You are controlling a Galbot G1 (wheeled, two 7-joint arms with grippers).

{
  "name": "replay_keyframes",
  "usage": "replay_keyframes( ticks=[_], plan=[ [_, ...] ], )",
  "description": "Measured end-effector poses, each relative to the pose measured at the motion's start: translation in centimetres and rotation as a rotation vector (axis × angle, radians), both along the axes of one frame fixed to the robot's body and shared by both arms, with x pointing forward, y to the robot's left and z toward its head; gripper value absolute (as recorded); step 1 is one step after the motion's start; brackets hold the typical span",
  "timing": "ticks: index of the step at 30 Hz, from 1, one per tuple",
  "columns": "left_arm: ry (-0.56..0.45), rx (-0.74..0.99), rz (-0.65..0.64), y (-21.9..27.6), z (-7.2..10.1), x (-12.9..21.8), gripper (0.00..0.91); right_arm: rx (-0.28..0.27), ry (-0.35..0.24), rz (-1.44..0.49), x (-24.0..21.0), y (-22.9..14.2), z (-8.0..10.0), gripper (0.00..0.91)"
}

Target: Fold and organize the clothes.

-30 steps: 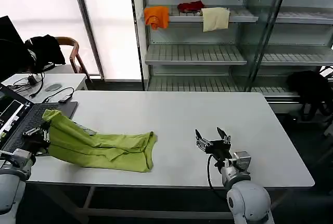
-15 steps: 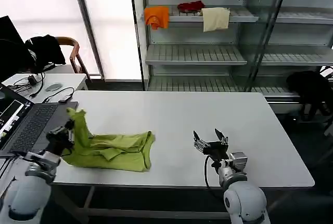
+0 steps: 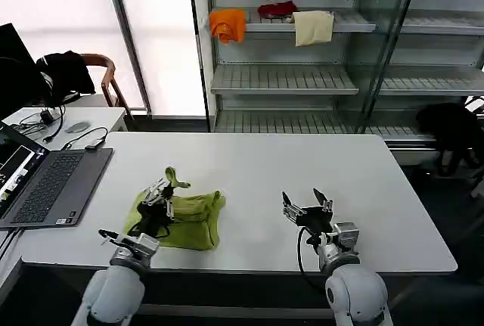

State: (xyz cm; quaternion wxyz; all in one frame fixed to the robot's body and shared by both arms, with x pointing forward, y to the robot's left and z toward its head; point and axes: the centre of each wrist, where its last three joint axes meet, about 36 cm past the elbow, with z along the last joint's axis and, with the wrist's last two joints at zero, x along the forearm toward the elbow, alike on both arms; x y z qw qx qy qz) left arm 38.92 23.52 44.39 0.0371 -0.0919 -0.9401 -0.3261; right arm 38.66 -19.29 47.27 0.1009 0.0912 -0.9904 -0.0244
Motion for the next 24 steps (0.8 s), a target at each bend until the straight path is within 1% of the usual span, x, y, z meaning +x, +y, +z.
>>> replay_keyframes(
  ticks=[9,10,11,12,13,18,24],
  plan=[
    [0.051,-0.028,-0.024,-3.0,-1.8,-0.3,0.02,-0.007,0.004,0.002,0.3,0.4,-0.3,0.907],
    [0.055,-0.031,-0.027,-3.3,-1.9,-0.3,0.071,-0.007,0.004,0.003,0.3,0.5,-0.3,0.907],
    [0.058,-0.034,-0.027,-3.5,-2.0,-0.2,0.242,-0.008,0.005,0.003,0.3,0.5,-0.3,0.907],
    [0.061,-0.037,-0.028,-3.8,-2.1,-0.2,0.534,-0.009,0.005,0.004,0.3,0.6,-0.4,0.907],
    [0.065,-0.04,-0.028,-4.1,-2.3,-0.2,0.907,-0.009,0.005,0.006,0.3,0.7,-0.4,0.907],
    [0.085,-0.063,-0.024,-5.5,-2.9,-0.2,0.907,-0.019,0.009,0.009,0.2,0.7,-0.6,0.907],
    [0.103,-0.113,-0.029,-7.5,-3.2,-0.5,0.907,-0.03,0.009,0.007,0.2,0.5,-0.8,0.907]
  ],
)
